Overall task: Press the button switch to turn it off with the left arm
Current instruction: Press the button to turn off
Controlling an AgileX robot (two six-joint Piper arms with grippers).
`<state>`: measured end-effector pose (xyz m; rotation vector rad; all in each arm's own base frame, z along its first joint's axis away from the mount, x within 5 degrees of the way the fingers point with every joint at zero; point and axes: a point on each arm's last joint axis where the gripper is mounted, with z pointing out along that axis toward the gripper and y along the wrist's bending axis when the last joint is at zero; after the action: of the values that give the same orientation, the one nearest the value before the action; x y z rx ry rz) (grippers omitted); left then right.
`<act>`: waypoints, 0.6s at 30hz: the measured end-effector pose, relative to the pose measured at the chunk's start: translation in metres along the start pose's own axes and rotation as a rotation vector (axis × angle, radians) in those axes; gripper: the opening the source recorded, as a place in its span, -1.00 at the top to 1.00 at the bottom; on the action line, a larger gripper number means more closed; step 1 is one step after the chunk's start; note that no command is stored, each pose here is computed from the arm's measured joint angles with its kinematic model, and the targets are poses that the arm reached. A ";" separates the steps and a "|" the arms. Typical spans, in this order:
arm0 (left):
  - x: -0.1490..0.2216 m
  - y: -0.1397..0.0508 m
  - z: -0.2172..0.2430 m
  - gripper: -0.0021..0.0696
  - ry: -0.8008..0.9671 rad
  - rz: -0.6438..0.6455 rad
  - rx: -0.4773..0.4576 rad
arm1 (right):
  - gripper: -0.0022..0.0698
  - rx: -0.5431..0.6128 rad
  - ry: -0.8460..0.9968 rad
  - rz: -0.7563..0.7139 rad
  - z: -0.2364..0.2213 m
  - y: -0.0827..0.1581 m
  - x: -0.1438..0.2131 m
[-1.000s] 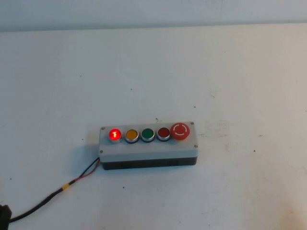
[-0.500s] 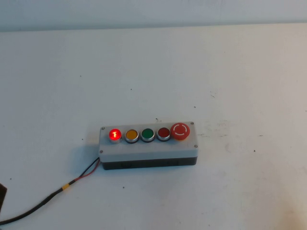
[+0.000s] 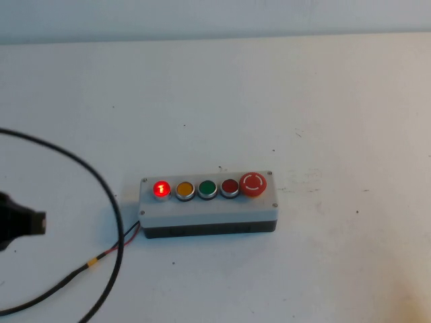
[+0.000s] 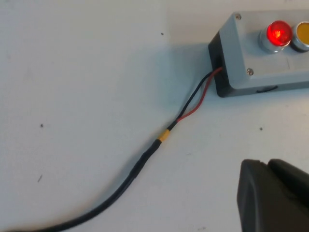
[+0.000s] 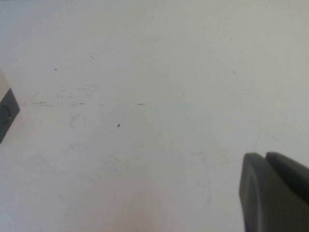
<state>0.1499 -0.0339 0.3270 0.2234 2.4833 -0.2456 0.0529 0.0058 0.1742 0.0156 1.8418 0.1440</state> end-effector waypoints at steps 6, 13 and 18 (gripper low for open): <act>-0.055 -0.008 0.050 0.95 0.135 0.122 0.074 | 0.98 0.000 0.000 0.000 0.000 0.000 0.000; -0.095 -0.041 0.109 0.95 0.267 0.267 0.157 | 0.98 0.000 0.000 0.000 0.000 0.000 0.000; -0.117 -0.059 0.140 0.95 0.322 0.325 0.195 | 0.98 0.000 0.000 0.000 0.000 0.000 0.000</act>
<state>0.3096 -0.1351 0.2947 0.7954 2.6846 -0.3352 0.0529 0.0058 0.1742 0.0156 1.8418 0.1440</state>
